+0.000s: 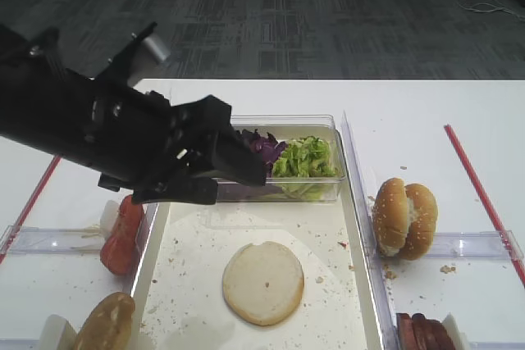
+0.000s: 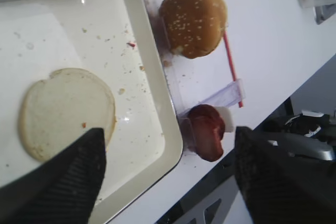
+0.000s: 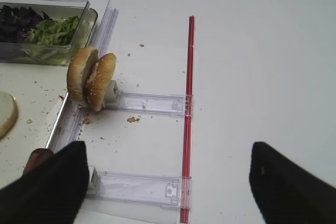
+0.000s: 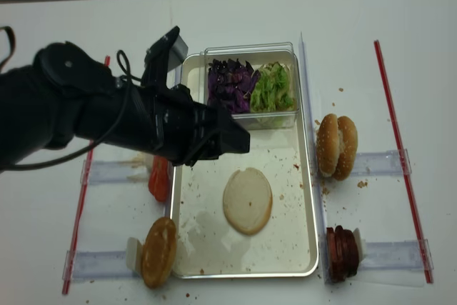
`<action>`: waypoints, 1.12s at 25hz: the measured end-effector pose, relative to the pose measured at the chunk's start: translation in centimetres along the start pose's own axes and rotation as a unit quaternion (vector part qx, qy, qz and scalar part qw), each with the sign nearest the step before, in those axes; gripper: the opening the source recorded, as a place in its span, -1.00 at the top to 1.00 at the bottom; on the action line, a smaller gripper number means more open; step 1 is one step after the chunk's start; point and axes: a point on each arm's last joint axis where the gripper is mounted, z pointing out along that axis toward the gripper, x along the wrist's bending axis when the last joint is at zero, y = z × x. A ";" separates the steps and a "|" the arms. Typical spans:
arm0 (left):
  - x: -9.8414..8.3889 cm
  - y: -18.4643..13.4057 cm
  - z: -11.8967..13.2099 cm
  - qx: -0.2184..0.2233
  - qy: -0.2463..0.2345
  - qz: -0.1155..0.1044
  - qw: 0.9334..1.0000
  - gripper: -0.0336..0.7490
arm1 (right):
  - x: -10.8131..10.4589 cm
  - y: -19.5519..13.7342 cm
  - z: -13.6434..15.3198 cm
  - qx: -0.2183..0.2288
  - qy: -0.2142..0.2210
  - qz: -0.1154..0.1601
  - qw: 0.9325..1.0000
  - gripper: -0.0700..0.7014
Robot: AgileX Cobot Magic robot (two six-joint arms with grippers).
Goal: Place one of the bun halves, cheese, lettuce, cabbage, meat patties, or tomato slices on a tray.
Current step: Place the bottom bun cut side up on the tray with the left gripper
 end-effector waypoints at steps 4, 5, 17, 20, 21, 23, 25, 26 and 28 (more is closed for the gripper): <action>-1.5 -0.4 -1.8 -0.021 -0.017 0.014 1.000 -0.38 | 0.0 0.0 0.0 0.000 0.000 0.000 1.000 -0.86; -1.8 -0.5 -2.1 -0.024 -0.020 0.017 0.999 -0.38 | 0.0 0.0 0.0 0.000 0.000 0.000 1.000 -0.86; 0.6 -1.5 -3.0 0.026 0.127 0.058 0.990 -0.38 | 0.0 0.0 0.0 0.000 0.000 0.000 1.000 -0.86; 1.8 -1.8 -3.5 0.052 0.196 0.075 0.976 -0.38 | 0.0 0.0 0.0 0.000 0.000 0.000 1.000 -0.86; 2.3 -1.9 -3.7 0.063 0.222 0.085 0.969 -0.38 | 0.0 0.0 0.0 0.000 0.000 0.000 1.000 -0.86; 3.0 -2.0 -4.1 0.076 0.262 0.092 0.958 -0.38 | 0.0 0.0 0.0 0.000 0.000 0.000 1.000 -0.86; 3.5 -2.1 -4.5 0.085 0.298 0.088 0.947 -0.38 | 0.0 0.0 0.0 0.000 0.000 0.000 1.000 -0.86; 3.8 -2.1 -4.7 0.088 0.313 0.089 0.942 -0.38 | 0.0 0.0 0.0 0.000 0.000 0.000 1.000 -0.86; 4.0 -2.1 -4.9 0.090 0.332 0.085 0.935 -0.38 | 0.0 0.0 0.0 0.000 0.000 0.000 1.000 -0.86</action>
